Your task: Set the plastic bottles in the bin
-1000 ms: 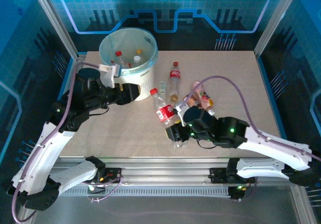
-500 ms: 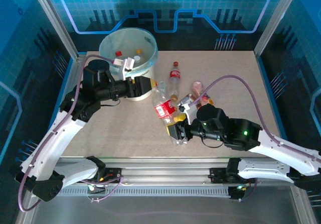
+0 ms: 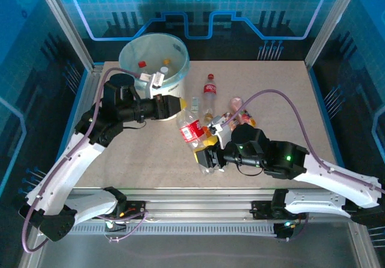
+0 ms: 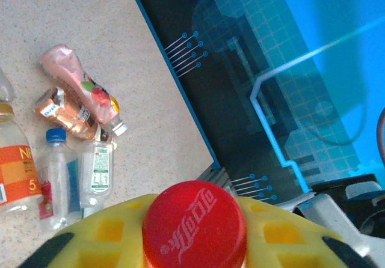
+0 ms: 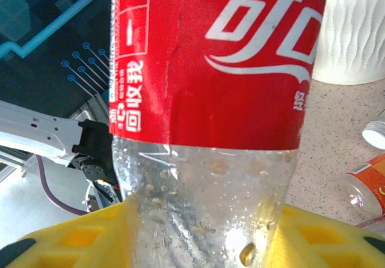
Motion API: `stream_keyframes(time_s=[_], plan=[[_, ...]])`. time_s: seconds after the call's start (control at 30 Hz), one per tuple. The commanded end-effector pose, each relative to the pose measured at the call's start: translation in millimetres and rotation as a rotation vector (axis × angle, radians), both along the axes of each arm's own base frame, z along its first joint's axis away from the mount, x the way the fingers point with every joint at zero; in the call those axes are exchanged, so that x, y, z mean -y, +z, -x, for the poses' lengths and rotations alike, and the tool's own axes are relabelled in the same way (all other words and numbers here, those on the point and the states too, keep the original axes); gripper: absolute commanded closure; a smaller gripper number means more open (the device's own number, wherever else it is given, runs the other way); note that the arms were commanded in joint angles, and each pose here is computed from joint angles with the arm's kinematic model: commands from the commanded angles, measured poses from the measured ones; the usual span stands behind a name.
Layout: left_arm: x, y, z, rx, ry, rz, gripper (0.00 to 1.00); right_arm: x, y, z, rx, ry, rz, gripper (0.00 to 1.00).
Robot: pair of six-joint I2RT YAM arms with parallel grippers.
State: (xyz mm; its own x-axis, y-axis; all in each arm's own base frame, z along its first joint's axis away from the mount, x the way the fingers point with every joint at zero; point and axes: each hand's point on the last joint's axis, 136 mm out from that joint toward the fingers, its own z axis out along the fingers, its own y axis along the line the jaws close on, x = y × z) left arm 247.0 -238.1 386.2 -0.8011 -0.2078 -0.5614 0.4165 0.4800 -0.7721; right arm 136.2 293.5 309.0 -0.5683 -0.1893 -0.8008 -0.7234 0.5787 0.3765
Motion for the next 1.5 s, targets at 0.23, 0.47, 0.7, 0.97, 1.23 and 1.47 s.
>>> stream_keyframes(time_s=[0.23,0.47,0.7,0.97,1.23,1.47], plan=[[-37.5,53.6,-22.0,0.295,0.208,-0.136,1.0,33.6,25.8,-21.2,0.059,-0.208,-0.017,0.14],[-83.1,113.5,-69.6,0.486,0.433,-0.244,1.0,36.0,48.9,-26.0,0.1,-0.228,-0.034,0.15],[-139.1,146.5,-140.5,0.554,0.648,-0.291,1.0,-3.7,77.9,-37.9,0.168,-0.147,0.046,0.16],[-146.3,128.3,-222.8,0.652,0.667,-0.45,1.0,-34.8,70.6,-41.2,0.125,-0.076,0.067,0.17],[-155.6,92.0,-257.2,0.565,0.69,-0.429,1.0,-31.8,57.6,-47.2,0.084,-0.105,0.098,0.17],[-157.4,109.2,-248.8,0.573,0.676,-0.292,1.0,-31.1,49.8,-49.6,0.064,-0.11,0.109,0.18]])
